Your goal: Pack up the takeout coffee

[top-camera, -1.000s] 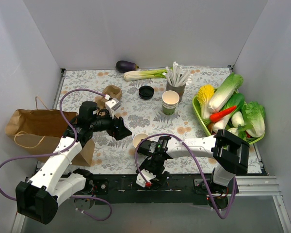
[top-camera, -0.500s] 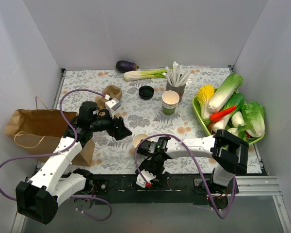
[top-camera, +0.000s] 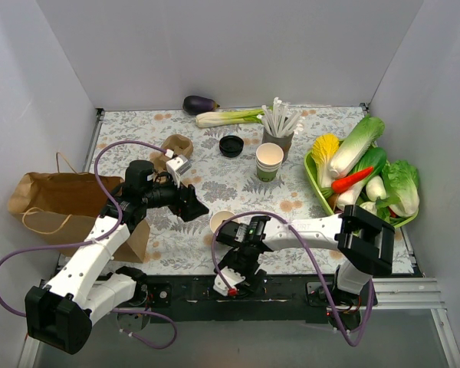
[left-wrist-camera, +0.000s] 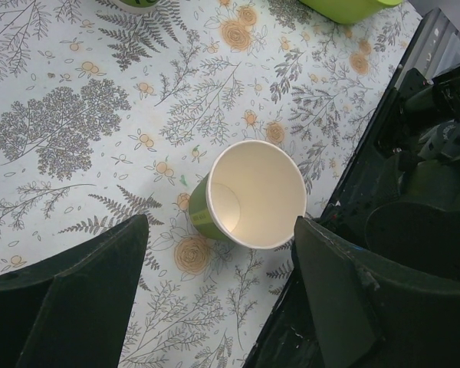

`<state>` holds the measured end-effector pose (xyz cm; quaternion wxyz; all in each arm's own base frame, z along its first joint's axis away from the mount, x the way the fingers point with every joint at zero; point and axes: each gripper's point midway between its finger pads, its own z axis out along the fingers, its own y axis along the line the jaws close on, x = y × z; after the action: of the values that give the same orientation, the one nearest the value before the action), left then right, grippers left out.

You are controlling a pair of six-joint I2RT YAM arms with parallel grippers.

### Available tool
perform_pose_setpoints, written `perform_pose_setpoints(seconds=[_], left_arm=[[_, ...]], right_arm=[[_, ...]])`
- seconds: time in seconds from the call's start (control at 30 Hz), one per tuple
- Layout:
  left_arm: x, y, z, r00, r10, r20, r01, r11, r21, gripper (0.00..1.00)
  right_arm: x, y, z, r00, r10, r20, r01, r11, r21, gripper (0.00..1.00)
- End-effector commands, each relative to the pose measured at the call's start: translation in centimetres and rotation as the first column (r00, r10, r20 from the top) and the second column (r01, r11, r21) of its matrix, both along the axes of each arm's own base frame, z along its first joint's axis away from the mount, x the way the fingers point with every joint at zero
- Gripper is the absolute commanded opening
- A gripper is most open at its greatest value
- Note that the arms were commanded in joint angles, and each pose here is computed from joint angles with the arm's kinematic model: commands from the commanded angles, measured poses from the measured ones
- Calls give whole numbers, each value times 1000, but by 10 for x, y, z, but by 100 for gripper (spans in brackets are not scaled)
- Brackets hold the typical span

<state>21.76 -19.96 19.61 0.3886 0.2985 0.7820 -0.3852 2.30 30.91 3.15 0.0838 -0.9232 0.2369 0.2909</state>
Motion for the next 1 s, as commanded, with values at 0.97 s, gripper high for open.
perform_pose_setpoints(seconds=[0.97], left_arm=[[27,-8,13,923,119,-366,-198,962,-186,87]], right_arm=[[160,55,166,848,-526,-55,522,815,251,73]])
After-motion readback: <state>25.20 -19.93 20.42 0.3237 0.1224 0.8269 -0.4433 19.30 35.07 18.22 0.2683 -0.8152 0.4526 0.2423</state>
